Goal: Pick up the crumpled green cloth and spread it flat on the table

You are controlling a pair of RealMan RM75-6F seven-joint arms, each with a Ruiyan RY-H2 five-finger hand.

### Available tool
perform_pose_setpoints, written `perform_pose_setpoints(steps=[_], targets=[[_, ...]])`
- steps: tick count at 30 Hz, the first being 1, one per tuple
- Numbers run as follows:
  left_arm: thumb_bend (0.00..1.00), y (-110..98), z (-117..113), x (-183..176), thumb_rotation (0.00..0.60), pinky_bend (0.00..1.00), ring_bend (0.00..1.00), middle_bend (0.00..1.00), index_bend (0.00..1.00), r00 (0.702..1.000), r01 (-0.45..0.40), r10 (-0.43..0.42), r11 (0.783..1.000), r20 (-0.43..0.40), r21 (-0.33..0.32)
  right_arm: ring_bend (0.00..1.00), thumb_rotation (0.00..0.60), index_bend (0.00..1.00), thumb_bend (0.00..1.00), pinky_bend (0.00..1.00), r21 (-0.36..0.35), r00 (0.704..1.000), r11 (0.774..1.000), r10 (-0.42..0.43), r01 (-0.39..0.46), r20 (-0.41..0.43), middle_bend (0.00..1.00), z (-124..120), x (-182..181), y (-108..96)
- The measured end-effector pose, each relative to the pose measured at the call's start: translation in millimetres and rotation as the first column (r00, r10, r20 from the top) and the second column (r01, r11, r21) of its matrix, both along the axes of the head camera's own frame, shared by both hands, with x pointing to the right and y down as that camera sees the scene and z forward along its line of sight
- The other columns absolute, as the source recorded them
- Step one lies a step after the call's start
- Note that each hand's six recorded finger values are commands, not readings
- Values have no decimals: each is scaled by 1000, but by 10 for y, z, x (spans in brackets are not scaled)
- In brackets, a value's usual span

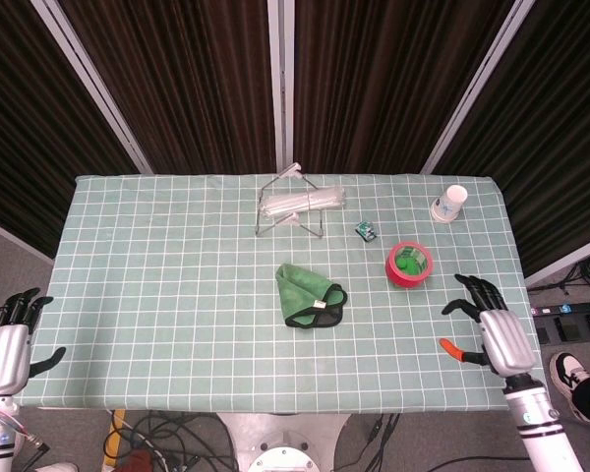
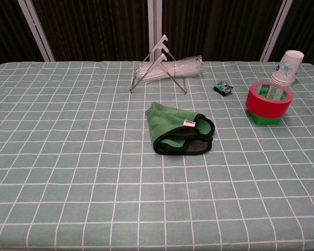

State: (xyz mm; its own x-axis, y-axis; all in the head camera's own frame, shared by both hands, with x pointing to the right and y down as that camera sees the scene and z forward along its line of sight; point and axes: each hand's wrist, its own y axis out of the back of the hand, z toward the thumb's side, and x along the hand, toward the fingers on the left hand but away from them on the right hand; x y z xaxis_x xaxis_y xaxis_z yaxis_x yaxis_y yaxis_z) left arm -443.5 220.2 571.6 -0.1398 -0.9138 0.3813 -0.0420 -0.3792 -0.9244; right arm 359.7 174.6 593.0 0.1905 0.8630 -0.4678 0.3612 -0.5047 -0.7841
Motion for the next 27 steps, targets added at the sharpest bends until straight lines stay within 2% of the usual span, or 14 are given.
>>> perform_pose_setpoints(steps=[4, 12, 21, 27], targets=[[7, 41, -24, -42, 600, 221, 134, 166, 216, 1000, 17, -17, 1000, 2, 2, 0, 600, 433, 95, 0, -53, 998, 997, -53, 54, 28, 76, 266, -385, -136], [7, 75, -18, -83, 600, 221, 134, 166, 216, 1000, 28, -28, 1000, -1, -2, 0, 600, 434, 93, 0, -178, 992, 978, -93, 107, 83, 75, 843, -1093, -294], [7, 74, -8, -131, 600, 221, 134, 166, 216, 999, 37, -37, 999, 3, -4, 0, 600, 435, 95, 0, -239, 993, 964, -105, 113, 48, 75, 1360, -1546, -429], [8, 58, 3, -149, 600, 220, 134, 166, 216, 999, 37, -37, 999, 6, -8, 0, 600, 436, 100, 0, -267, 993, 957, -106, 114, 42, 76, 1570, -1763, -462]])
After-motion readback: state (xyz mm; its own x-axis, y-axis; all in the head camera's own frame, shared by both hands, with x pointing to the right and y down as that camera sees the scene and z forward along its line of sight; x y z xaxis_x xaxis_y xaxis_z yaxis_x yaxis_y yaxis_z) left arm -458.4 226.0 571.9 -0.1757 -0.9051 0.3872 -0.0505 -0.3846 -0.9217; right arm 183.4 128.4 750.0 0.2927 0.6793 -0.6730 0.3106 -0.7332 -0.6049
